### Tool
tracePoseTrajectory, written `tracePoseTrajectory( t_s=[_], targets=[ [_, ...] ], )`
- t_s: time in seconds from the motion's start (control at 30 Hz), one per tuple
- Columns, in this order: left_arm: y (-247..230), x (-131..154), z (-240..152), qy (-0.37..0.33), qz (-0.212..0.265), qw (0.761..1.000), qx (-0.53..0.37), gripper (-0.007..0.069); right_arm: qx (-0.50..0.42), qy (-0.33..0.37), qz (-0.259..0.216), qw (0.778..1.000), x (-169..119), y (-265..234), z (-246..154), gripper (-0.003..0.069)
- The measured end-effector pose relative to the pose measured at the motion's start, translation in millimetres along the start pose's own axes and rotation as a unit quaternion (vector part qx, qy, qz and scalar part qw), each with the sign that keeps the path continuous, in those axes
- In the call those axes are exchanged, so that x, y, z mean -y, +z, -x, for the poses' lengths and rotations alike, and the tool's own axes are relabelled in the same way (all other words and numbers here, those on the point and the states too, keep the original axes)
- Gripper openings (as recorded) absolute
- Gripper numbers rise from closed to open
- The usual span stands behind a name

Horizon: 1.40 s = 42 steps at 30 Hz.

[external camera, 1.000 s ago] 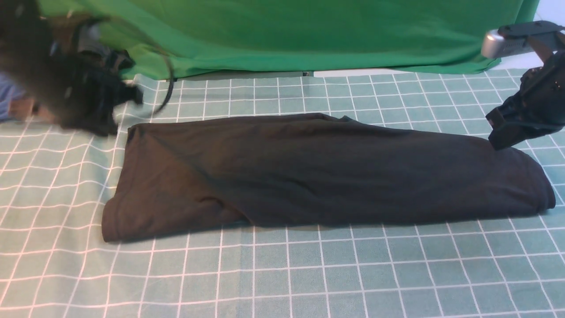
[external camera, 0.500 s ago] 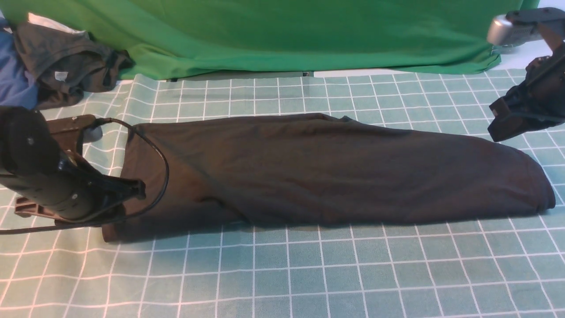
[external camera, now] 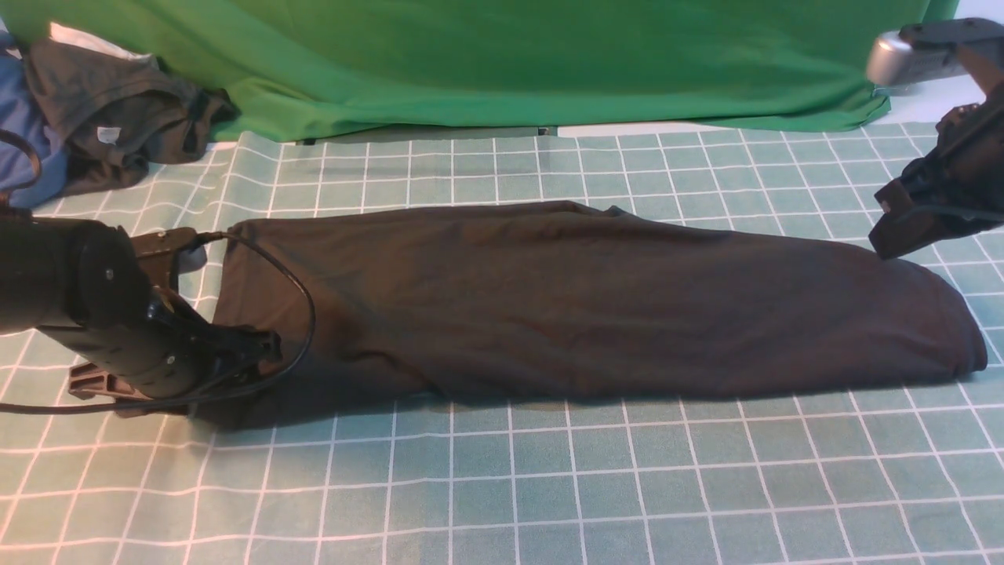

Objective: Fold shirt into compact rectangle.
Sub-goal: 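Pull the folded dark garment lengthwise by its ends to straighten it flat on the table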

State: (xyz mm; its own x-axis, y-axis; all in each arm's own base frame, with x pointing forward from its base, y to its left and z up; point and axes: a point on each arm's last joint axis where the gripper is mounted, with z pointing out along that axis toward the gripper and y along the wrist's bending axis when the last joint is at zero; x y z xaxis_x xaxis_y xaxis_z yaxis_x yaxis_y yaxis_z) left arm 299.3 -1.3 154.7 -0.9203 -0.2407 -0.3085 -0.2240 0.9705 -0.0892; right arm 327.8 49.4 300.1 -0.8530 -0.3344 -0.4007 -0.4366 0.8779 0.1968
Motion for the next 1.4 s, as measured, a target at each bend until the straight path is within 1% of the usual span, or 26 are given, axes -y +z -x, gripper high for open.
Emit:
tracePoseTrajectory(
  t_s=[0.07, 0.1, 0.13, 0.2, 0.23, 0.33, 0.4, 0.43, 0.5, 0.57, 0.63, 0.67, 0.73, 0.8, 0.87, 0.9, 0.93, 0.97, 1.03, 1.13, 1.27, 1.33, 1.4],
  targets=[
    [-0.1, 0.5, 0.0, 0.010, -0.003, 1.000, -0.001, 0.0223, 0.001, 0.000, 0.000, 1.000, -0.3, -0.7, 0.0, 0.0019],
    [-0.1, 0.5, 0.0, 0.011, -0.003, 1.000, -0.001, 0.0223, 0.000, 0.000, 0.000, 1.000, -0.3, -0.7, -0.1, 0.0019],
    [-0.8, 0.7, 0.7, 0.023, -0.002, 1.000, -0.002, 0.0125, -0.001, 0.000, 0.001, 1.000, -0.4, -0.7, -0.4, 0.0019],
    [-2.2, 0.9, 1.8, 0.039, 0.000, 0.999, -0.008, 0.0062, -0.005, 0.001, 0.001, 1.000, -0.5, -0.7, -1.1, 0.0019],
    [-3.9, 0.5, 1.9, 0.049, 0.003, 0.999, -0.015, 0.0050, -0.008, 0.003, -0.001, 1.000, -0.4, -1.2, -1.8, 0.0019],
    [-8.9, -1.0, 0.3, 0.060, 0.012, 0.998, -0.028, 0.0046, -0.012, 0.011, -0.015, 1.000, 0.4, -5.3, -3.7, 0.0019],
    [-20.0, -2.1, -1.7, 0.066, 0.016, 0.997, -0.032, 0.0046, -0.022, 0.014, -0.046, 0.999, 1.9, -14.5, -8.5, 0.0019],
    [-22.0, -2.1, -1.7, 0.067, 0.016, 0.997, -0.030, 0.0046, -0.022, 0.014, -0.049, 0.998, 1.8, -15.9, -9.0, 0.0019],
    [-35.3, -2.3, -1.8, 0.071, 0.016, 0.997, -0.017, 0.0046, -0.041, 0.027, -0.090, 0.995, 6.2, -23.3, -15.0, 0.0020],
    [-42.9, -2.5, -1.6, 0.073, 0.016, 0.997, -0.007, 0.0046, -0.051, 0.039, -0.116, 0.991, 10.6, -24.6, -17.9, 0.0025],
    [-48.9, -3.0, -1.2, 0.079, 0.018, 0.997, 0.002, 0.0046, -0.052, 0.053, -0.133, 0.988, 16.8, -22.7, -21.1, 0.0050],
    [-49.2, -3.1, -1.1, 0.080, 0.018, 0.997, 0.003, 0.0046, -0.054, 0.056, -0.134, 0.988, 17.3, -22.2, -21.8, 0.0054],
    [-53.3, -3.8, -1.0, 0.085, 0.021, 0.996, 0.009, 0.0046, -0.041, 0.086, -0.148, 0.984, 31.5, -14.2, -28.8, 0.0146],
    [-54.2, -4.2, -1.1, 0.087, 0.023, 0.996, 0.010, 0.0046, -0.036, 0.114, -0.157, 0.980, 47.8, -7.8, -35.2, 0.0256],
    [-54.2, -4.3, -1.1, 0.088, 0.024, 0.996, 0.010, 0.0046, -0.038, 0.132, -0.158, 0.978, 57.7, -1.9, -38.2, 0.0315],
    [-54.2, -4.3, -1.1, 0.088, 0.024, 0.996, 0.009, 0.0046, -0.042, 0.158, -0.158, 0.974, 71.5, 5.1, -42.1, 0.0392],
    [-54.2, -4.4, -1.1, 0.089, 0.025, 0.996, 0.009, 0.0046, -0.049, 0.171, -0.154, 0.972, 79.3, 11.9, -44.3, 0.0437],
    [-54.2, -4.4, -1.1, 0.089, 0.025, 0.996, 0.009, 0.0046, -0.056, 0.180, -0.146, 0.971, 85.1, 19.6, -45.8, 0.0473],
    [-54.2, -4.4, -1.1, 0.091, 0.025, 0.996, 0.009, 0.0046, -0.072, 0.187, -0.131, 0.971, 92.5, 37.0, -47.9, 0.0511],
    [-54.2, -4.4, -1.0, 0.091, 0.025, 0.996, 0.010, 0.0046, -0.083, 0.196, -0.117, 0.970, 100.8, 60.7, -48.7, 0.0527],
    [-54.3, -4.5, -0.9, 0.091, 0.025, 0.995, 0.010, 0.0046, -0.086, 0.204, -0.107, 0.969, 109.7, 85.3, -49.5, 0.0529],
    [-54.3, -4.5, -0.9, 0.091, 0.025, 0.995, 0.010, 0.0046, -0.087, 0.212, -0.097, 0.969, 111.9, 95.2, -50.2, 0.0514],
    [-54.3, -4.4, -0.7, 0.091, 0.025, 0.995, 0.012, 0.0046, -0.086, 0.214, -0.085, 0.969, 111.9, 100.5, -50.0, 0.0471]
  ],
)
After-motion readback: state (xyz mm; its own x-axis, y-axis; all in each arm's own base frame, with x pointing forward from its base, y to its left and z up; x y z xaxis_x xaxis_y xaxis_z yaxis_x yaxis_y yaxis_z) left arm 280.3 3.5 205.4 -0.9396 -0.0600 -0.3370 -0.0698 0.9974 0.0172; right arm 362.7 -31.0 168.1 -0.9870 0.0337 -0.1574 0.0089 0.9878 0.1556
